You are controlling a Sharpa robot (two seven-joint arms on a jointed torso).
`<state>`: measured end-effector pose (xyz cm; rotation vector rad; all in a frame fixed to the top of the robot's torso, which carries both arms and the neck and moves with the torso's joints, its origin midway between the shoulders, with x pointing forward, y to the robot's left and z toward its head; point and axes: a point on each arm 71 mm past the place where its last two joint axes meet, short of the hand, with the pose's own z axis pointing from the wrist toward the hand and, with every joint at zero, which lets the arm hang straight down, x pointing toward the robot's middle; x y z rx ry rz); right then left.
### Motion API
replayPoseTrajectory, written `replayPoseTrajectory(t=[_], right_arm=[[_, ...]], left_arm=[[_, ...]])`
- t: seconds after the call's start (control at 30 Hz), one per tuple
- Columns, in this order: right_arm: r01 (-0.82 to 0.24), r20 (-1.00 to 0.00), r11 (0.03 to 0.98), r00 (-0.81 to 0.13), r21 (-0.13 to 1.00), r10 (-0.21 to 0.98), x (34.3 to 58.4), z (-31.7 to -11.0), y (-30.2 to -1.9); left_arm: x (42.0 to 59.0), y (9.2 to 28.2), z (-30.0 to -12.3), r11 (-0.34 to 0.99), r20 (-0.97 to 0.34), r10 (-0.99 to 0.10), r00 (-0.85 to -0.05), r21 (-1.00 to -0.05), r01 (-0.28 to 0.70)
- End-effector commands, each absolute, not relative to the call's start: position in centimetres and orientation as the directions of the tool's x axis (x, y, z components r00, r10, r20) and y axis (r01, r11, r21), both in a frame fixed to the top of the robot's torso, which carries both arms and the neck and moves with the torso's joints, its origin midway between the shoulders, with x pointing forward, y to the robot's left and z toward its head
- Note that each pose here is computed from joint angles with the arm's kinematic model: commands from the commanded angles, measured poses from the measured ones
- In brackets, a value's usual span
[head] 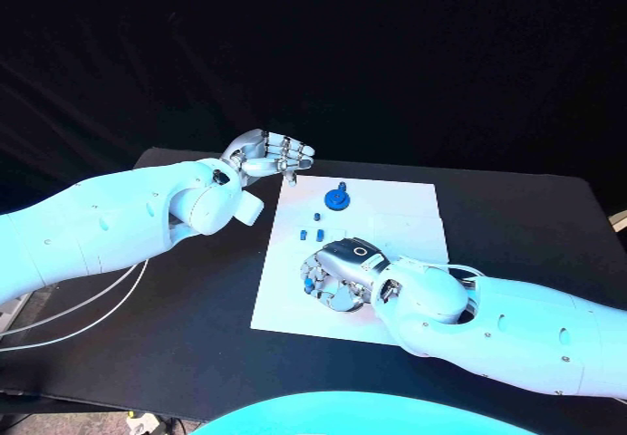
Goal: Assemble the parts on the task board
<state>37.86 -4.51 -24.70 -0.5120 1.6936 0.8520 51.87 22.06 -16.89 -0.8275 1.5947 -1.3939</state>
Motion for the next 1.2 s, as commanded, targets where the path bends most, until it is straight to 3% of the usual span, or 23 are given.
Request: replayPoseTrajectory(t=[0.03, 0.43, 0.57, 0.73, 0.87, 1.0, 1.2], right_arm=[[-0.711, -0.953, 0.645, -0.286, 0.281, 0.101, 37.7, -24.6, -4.6], [-0.704, -0.955, 0.650, -0.257, 0.288, 0.145, 37.4, -23.4, -6.3], [-0.675, -0.950, 0.668, -0.237, 0.312, 0.204, 37.7, -22.1, -8.2], [-0.513, -0.883, 0.719, -0.297, 0.469, 0.365, 39.4, -20.6, -12.5], [-0.306, -0.792, 0.740, -0.363, 0.598, 0.490, 40.9, -19.6, -17.2], [-0.167, -0.752, 0.761, -0.385, 0.627, 0.535, 41.0, -19.2, -21.5], [-0.088, -0.768, 0.809, -0.390, 0.581, 0.508, 40.3, -19.4, -25.1]], left_arm=[[51.9, 22.0, -16.8, 0.161, -0.167, -0.886, -0.432, -0.986, 0.049], [51.9, 22.2, -16.8, 0.164, -0.168, -0.887, -0.429, -0.985, 0.047], [51.9, 22.4, -16.9, 0.164, -0.168, -0.888, -0.429, -0.985, 0.047], [51.9, 22.6, -16.9, 0.164, -0.169, -0.889, -0.425, -0.985, 0.048], [51.8, 22.9, -16.9, 0.161, -0.168, -0.892, -0.420, -0.986, 0.051], [51.7, 23.4, -17.0, 0.153, -0.160, -0.897, -0.413, -0.987, 0.050], [51.5, 23.7, -17.3, 0.140, -0.144, -0.897, -0.418, -0.989, 0.040]])
